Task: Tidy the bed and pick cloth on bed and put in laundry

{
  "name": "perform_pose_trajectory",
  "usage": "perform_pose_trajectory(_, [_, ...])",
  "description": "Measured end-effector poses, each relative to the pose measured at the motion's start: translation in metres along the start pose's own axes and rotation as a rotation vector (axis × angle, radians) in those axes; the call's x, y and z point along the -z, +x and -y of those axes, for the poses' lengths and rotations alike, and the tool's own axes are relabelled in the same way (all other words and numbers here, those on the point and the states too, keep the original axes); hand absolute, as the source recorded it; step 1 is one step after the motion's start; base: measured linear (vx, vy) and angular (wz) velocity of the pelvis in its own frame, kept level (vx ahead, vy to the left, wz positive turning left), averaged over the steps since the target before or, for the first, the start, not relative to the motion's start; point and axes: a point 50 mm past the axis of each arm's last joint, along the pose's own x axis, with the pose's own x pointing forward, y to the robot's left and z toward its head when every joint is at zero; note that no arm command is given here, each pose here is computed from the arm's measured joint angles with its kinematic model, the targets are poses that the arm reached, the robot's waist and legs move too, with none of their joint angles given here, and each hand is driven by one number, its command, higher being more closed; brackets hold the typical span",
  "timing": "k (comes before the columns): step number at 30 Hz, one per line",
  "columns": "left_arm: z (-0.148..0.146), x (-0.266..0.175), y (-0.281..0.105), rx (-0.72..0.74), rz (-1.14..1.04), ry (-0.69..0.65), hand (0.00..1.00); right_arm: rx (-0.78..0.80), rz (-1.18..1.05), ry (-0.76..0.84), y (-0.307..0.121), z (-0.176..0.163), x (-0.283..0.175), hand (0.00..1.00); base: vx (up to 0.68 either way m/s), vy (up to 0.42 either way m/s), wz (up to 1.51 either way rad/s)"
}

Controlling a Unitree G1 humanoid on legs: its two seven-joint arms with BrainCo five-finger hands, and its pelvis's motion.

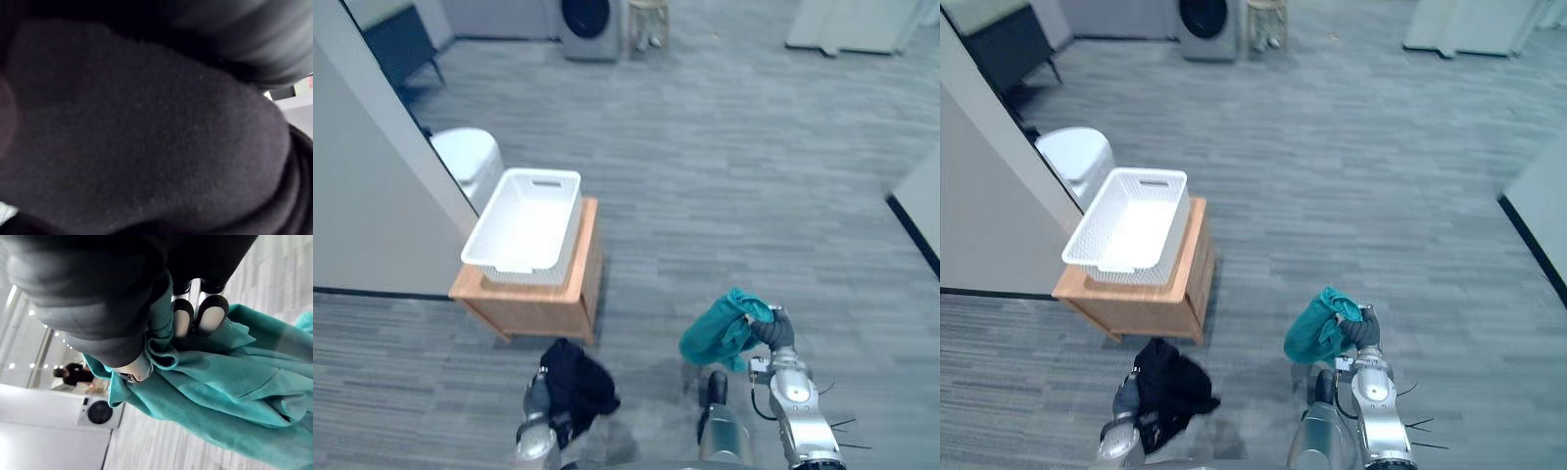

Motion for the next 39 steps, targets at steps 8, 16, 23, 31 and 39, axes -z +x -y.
perform_pose_trajectory(8, [0.010, 0.000, -0.005, 0.041, 0.002, -0.064, 1.00, -0.010, 0.134, 0.011, 0.012, 0.002, -0.033, 1.00, 0.49, -0.432, 0.58])
perform_pose_trajectory(16, [0.012, -0.021, -0.003, 0.078, 0.082, -0.074, 1.00, 0.174, 0.160, 0.008, 0.019, 0.038, -0.042, 1.00, 0.46, -0.089, 1.13])
perform_pose_trajectory(23, [0.019, -0.036, 0.004, 0.118, 0.132, 0.002, 1.00, 0.300, 0.266, 0.086, 0.004, 0.057, -0.064, 1.00, 0.51, -0.175, 1.82])
perform_pose_trajectory(31, [0.012, -0.015, 0.004, 0.127, 0.086, 0.103, 1.00, 0.562, 0.455, 0.108, -0.019, 0.103, -0.099, 1.00, 0.23, -0.320, 1.18])
perform_pose_trajectory(39, [0.021, -0.015, 0.001, 0.164, 0.087, 0.078, 1.00, 0.658, 0.852, 0.069, -0.033, 0.131, -0.176, 1.00, 0.03, -0.063, 0.53])
